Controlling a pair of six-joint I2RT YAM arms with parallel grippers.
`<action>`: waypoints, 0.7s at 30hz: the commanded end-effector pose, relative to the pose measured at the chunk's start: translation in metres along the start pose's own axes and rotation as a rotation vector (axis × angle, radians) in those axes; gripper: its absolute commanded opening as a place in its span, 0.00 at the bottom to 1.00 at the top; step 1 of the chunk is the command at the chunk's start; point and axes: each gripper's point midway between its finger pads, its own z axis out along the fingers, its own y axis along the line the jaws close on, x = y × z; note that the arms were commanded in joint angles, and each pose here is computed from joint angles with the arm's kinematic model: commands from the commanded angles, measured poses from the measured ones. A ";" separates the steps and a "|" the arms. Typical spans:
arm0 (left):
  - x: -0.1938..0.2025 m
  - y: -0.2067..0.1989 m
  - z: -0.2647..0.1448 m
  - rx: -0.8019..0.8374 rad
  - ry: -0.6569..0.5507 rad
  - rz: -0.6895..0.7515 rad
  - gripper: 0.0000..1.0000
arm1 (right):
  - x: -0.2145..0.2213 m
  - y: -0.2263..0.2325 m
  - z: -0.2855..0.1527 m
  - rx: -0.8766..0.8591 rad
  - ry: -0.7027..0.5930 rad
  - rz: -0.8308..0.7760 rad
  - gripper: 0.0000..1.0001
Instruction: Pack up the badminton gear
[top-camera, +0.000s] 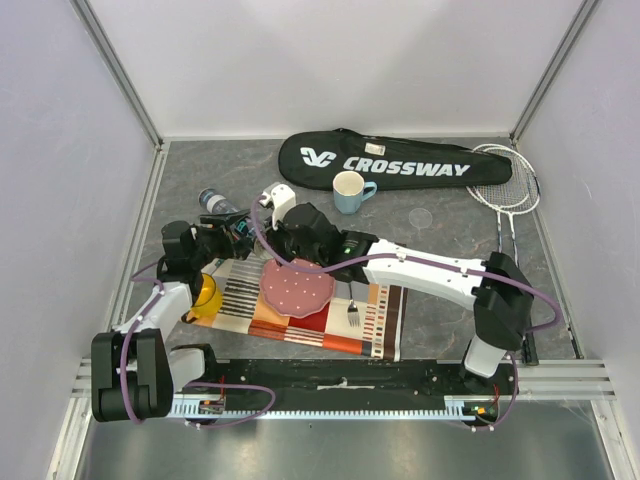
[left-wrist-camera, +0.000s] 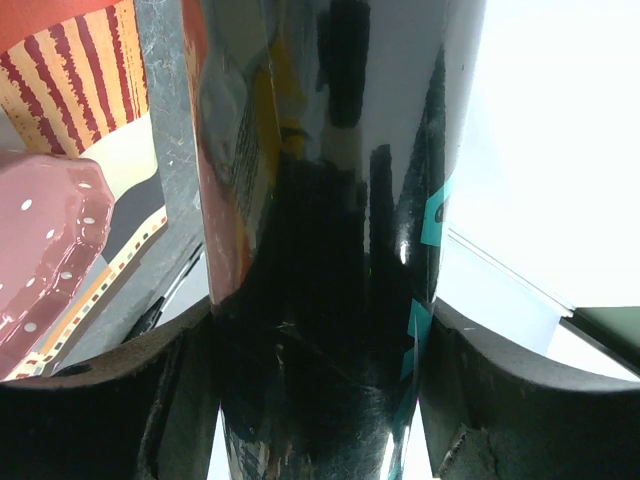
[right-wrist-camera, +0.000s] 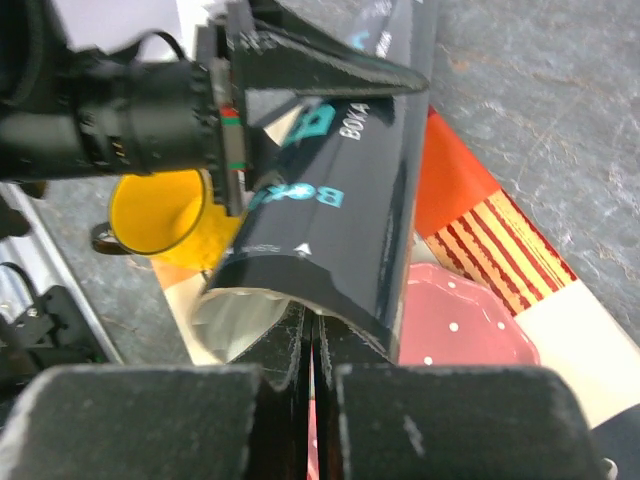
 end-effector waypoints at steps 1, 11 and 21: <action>0.018 -0.028 -0.007 0.075 0.056 0.069 0.02 | 0.001 -0.009 0.008 0.063 0.006 -0.034 0.00; 0.022 -0.027 -0.006 0.074 0.059 0.069 0.02 | -0.003 -0.012 0.032 0.102 -0.022 -0.070 0.00; 0.017 -0.019 -0.002 0.060 0.055 0.058 0.02 | -0.029 -0.020 -0.041 0.127 -0.050 -0.054 0.43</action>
